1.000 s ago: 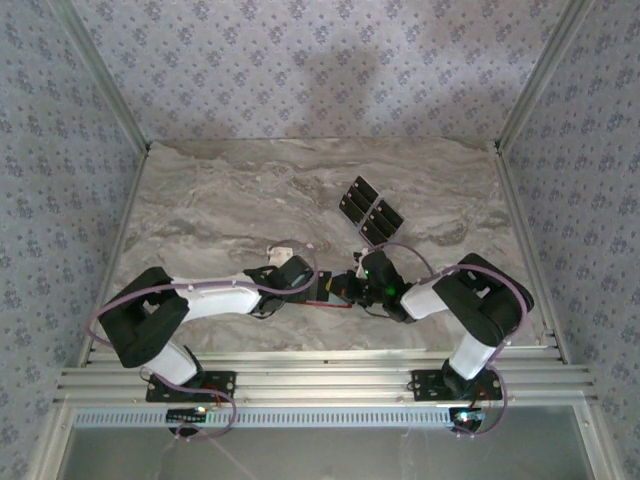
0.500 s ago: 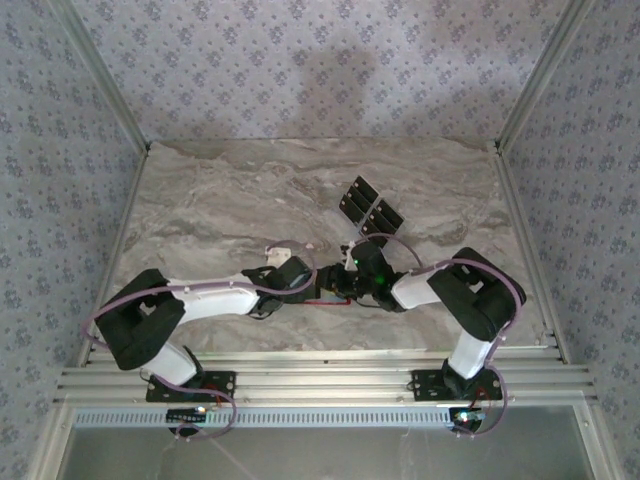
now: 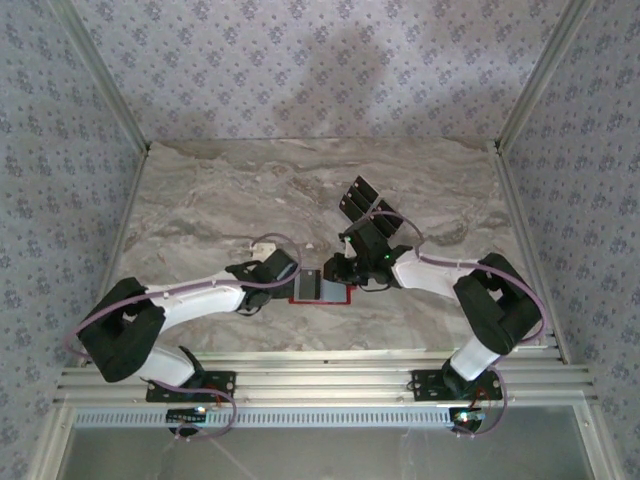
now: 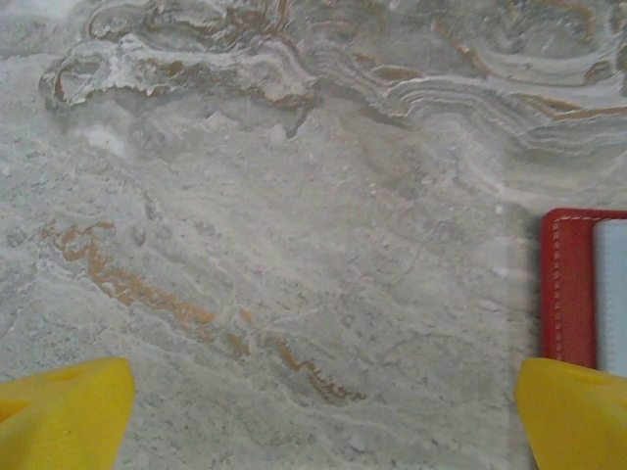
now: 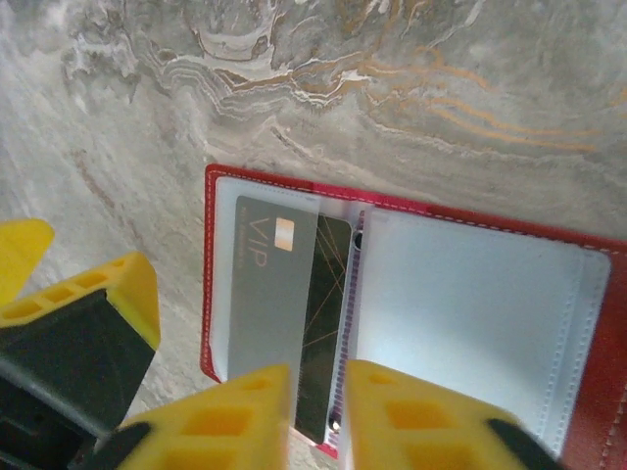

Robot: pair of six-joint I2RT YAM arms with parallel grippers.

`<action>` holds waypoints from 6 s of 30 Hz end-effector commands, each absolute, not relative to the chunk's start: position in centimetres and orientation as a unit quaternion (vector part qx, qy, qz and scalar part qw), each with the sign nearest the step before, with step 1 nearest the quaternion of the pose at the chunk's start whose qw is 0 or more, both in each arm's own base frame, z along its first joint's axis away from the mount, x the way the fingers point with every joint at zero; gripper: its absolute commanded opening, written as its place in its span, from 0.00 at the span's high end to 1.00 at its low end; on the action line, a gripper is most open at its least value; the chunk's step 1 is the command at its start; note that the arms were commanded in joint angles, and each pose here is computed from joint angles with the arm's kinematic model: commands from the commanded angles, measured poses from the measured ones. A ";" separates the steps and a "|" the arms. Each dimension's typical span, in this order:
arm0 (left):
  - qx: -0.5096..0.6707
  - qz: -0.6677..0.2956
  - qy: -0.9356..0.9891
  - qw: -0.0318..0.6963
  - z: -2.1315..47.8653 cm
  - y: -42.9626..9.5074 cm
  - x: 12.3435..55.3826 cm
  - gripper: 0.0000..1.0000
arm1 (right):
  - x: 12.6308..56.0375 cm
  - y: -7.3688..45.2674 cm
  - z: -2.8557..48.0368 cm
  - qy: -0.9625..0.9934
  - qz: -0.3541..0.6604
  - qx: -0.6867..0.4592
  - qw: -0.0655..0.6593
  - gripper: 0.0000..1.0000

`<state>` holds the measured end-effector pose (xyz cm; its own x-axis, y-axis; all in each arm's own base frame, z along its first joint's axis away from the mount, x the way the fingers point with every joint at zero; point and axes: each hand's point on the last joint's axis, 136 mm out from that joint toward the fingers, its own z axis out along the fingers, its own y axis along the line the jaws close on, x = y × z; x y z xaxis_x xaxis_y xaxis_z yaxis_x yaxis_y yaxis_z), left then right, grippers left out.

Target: Put the credit cards into the card holder

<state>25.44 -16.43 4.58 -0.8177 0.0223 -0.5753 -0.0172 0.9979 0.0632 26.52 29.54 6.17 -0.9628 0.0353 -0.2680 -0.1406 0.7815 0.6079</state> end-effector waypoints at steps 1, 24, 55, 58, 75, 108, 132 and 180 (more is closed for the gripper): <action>0.011 0.067 0.957 0.281 3.3 -15.0 24.7 0.00 | 25.6 28.7 4.3 0.955 0.270 -0.057 0.106 0.87; 0.015 0.062 0.964 0.258 0.7 -15.6 24.4 0.00 | 25.6 32.0 2.1 0.959 0.257 -0.096 0.069 0.93; -0.019 0.074 0.953 0.294 3.6 -13.5 24.2 0.00 | 24.6 33.8 2.4 0.955 0.272 -0.107 0.060 0.94; -0.024 0.076 0.951 0.300 4.2 -13.4 24.3 0.00 | 24.6 34.1 2.5 0.952 0.278 -0.110 0.059 0.94; 0.043 0.005 0.942 0.331 6.2 -18.8 25.3 0.00 | 25.1 29.8 7.1 0.955 0.247 -0.111 0.118 0.55; 0.060 0.019 0.946 0.317 3.6 -19.3 24.8 0.00 | 25.4 32.5 2.5 0.952 0.280 -0.107 0.063 0.52; 0.111 -0.115 0.912 0.378 6.5 -24.5 21.8 0.00 | 25.2 31.9 1.8 0.956 0.282 -0.055 0.056 0.53; 0.095 0.010 0.931 0.352 1.9 -22.9 22.8 0.01 | 27.2 30.8 2.6 0.949 0.303 -0.035 0.074 0.52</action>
<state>23.32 -24.26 2.89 -0.7230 0.1520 -0.6739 0.1787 0.9834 0.0301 27.64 30.65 3.73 -0.9812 -0.0109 -0.1928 -0.1213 0.8115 0.5716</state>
